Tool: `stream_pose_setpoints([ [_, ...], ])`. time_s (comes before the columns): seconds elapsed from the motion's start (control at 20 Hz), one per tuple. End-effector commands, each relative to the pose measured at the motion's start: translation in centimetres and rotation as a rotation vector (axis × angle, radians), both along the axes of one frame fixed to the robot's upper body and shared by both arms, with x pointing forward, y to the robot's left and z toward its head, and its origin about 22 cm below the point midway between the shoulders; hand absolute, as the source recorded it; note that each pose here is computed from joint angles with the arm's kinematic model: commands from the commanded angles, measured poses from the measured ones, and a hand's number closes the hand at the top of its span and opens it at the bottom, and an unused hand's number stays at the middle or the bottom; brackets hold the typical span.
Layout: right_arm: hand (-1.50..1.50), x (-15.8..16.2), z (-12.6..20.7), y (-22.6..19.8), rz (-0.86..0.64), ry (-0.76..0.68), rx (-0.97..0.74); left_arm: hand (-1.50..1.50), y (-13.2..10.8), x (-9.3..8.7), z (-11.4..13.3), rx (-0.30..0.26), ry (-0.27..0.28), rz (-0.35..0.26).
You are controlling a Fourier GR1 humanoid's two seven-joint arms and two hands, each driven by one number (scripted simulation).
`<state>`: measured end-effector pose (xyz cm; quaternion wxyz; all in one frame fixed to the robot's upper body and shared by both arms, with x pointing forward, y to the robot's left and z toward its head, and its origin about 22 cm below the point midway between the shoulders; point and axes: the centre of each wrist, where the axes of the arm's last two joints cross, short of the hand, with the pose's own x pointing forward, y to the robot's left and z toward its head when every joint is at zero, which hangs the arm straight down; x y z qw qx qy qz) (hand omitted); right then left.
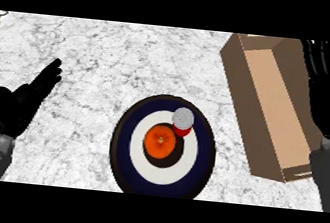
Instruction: Pick the squash from the plate and place it in the cardboard box
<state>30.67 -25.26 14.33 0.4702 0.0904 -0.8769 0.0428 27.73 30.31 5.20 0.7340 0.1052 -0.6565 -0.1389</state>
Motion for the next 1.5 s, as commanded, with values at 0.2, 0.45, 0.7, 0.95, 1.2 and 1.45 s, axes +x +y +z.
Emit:
stream_pose_setpoints([
  [0.2,-1.50,-3.0,5.2,2.1,-0.208,-0.029,-0.184,0.00,-1.4,0.2,1.9,0.035,-0.245,-0.154],
  [0.45,-1.50,-5.6,3.2,2.5,-0.336,0.118,-0.529,0.00,-1.9,-0.1,1.0,0.035,-0.242,-0.230],
  [0.7,-1.50,-7.7,1.3,5.2,-0.306,-0.019,-0.793,0.00,-3.1,0.9,1.9,0.013,-0.284,-0.243],
  [0.95,-1.50,-8.9,3.3,7.9,-0.254,-0.039,-1.018,0.00,-3.1,1.1,2.2,0.026,-0.270,-0.273],
  [1.2,-1.50,-8.9,4.3,10.5,-0.192,0.107,-1.321,0.00,-3.8,1.1,2.2,0.041,-0.275,-0.294],
  [1.45,-1.50,-10.7,4.5,15.8,-0.100,0.164,-1.479,0.00,-2.2,0.8,0.6,0.026,-0.260,-0.278],
])
